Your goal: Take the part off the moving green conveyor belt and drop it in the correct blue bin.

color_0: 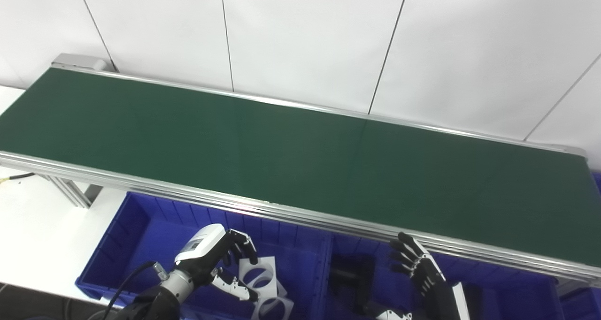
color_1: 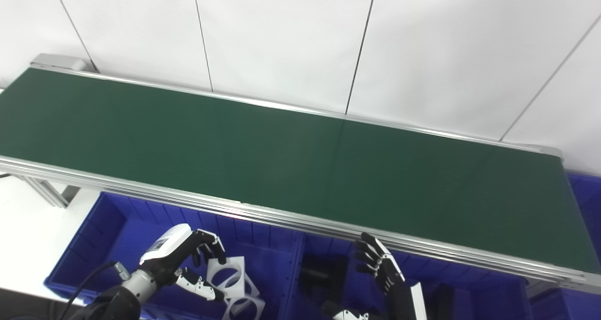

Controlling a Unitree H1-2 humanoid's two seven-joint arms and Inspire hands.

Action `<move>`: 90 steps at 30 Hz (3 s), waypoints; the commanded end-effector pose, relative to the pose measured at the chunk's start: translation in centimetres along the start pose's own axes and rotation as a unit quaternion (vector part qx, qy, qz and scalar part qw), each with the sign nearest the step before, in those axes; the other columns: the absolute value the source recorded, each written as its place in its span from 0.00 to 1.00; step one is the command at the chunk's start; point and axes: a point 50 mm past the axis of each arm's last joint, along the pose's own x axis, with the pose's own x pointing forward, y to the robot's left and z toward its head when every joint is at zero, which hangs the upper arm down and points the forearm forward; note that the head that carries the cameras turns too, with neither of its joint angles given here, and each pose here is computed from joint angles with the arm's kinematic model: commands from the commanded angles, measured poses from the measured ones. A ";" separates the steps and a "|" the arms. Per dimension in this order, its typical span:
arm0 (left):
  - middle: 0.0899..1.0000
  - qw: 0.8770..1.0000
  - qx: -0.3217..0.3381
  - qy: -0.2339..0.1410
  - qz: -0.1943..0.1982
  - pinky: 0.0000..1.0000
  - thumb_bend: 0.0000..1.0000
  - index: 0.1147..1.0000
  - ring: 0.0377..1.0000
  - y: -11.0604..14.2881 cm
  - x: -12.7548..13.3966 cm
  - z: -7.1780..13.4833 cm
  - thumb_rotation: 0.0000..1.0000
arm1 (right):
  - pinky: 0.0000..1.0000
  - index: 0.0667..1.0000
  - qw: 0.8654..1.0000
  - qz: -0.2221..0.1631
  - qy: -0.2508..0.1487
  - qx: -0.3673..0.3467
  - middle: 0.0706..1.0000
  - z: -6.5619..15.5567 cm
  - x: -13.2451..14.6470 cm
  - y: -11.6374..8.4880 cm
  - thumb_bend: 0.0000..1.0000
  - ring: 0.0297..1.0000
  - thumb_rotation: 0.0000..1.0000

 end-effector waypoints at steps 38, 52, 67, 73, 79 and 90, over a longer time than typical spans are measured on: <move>0.84 0.906 -0.365 -0.215 0.022 0.83 0.86 0.83 0.84 1.6 -2.4 4.1 0.15 | 0.70 0.84 1.000 -0.010 -0.010 -0.001 0.79 0.6 0.5 0.8 0.78 0.77 0.27; 0.83 0.896 -0.378 -0.231 0.034 0.83 0.87 0.81 0.83 2.1 -2.2 2.9 0.13 | 0.71 0.85 1.000 -0.012 -0.004 -0.002 0.80 0.7 0.5 1.3 0.79 0.77 0.28; 0.83 0.889 -0.390 -0.238 0.041 0.84 0.86 0.81 0.84 2.3 -2.1 3.1 0.09 | 0.71 0.84 1.000 -0.012 -0.002 -0.004 0.79 0.6 0.7 1.1 0.80 0.77 0.29; 0.83 0.885 -0.392 -0.248 0.042 0.84 0.85 0.81 0.84 2.4 -1.8 3.0 0.10 | 0.70 0.84 1.000 -0.013 -0.004 -0.007 0.79 0.7 0.8 1.1 0.80 0.76 0.30; 0.84 0.885 -0.394 -0.245 0.046 0.85 0.86 0.81 0.86 2.7 -1.8 2.2 0.13 | 0.70 0.84 1.000 -0.010 -0.003 -0.009 0.80 0.3 1.1 1.8 0.80 0.77 0.30; 0.84 0.885 -0.397 -0.240 0.051 0.85 0.87 0.80 0.86 3.2 -2.0 1.5 0.11 | 0.68 0.84 1.000 -0.004 -0.003 -0.024 0.79 0.6 1.6 2.4 0.80 0.75 0.36</move>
